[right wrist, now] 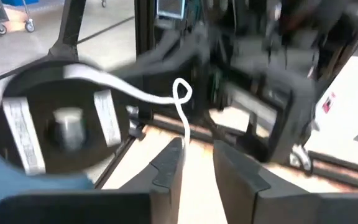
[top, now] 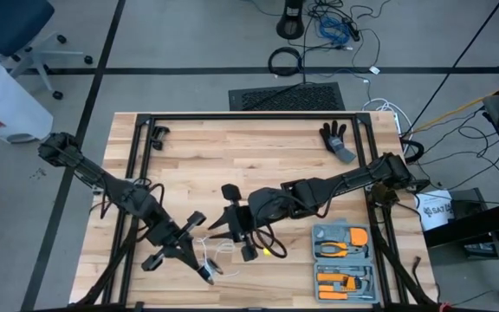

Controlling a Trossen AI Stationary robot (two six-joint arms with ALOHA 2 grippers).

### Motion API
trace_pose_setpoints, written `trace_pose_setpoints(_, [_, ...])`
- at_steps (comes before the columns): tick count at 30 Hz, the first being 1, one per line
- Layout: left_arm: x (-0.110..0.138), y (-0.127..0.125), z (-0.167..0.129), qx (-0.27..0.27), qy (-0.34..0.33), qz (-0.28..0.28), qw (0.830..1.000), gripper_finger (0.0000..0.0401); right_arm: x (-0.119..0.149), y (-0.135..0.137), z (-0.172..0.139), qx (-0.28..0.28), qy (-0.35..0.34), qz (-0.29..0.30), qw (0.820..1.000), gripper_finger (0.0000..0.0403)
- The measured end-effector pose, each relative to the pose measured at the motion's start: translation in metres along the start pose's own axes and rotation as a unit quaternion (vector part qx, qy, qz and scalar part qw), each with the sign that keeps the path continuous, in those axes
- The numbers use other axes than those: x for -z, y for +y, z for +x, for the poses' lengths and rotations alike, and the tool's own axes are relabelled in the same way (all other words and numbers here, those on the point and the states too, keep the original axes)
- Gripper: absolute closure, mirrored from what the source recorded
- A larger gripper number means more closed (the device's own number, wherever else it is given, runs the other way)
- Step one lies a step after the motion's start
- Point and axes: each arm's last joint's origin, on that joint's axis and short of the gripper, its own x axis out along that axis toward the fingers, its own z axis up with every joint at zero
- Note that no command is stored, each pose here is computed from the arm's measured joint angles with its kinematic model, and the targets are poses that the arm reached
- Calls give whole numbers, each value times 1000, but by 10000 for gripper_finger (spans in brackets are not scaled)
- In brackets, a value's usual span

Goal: Coil cords
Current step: Coil the white cable wire onto the spool

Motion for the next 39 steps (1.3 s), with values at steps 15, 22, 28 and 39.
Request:
trace_pose_setpoints(15, [-13,1,-1,-12,-60,45,997,399,-1,17,-16,13,45,18,999,275])
trace_pose_setpoints(22, [-17,1,-2,-19,-79,51,995,399,-3,50,-38,39,86,26,995,275])
trace_pose_setpoints(28, [-19,3,-2,-38,-87,52,994,399,39,103,-5,131,58,-1,990,275])
trace_pose_setpoints(39, [-19,5,-3,-78,-80,46,993,399,89,93,66,213,-13,32,976,275])
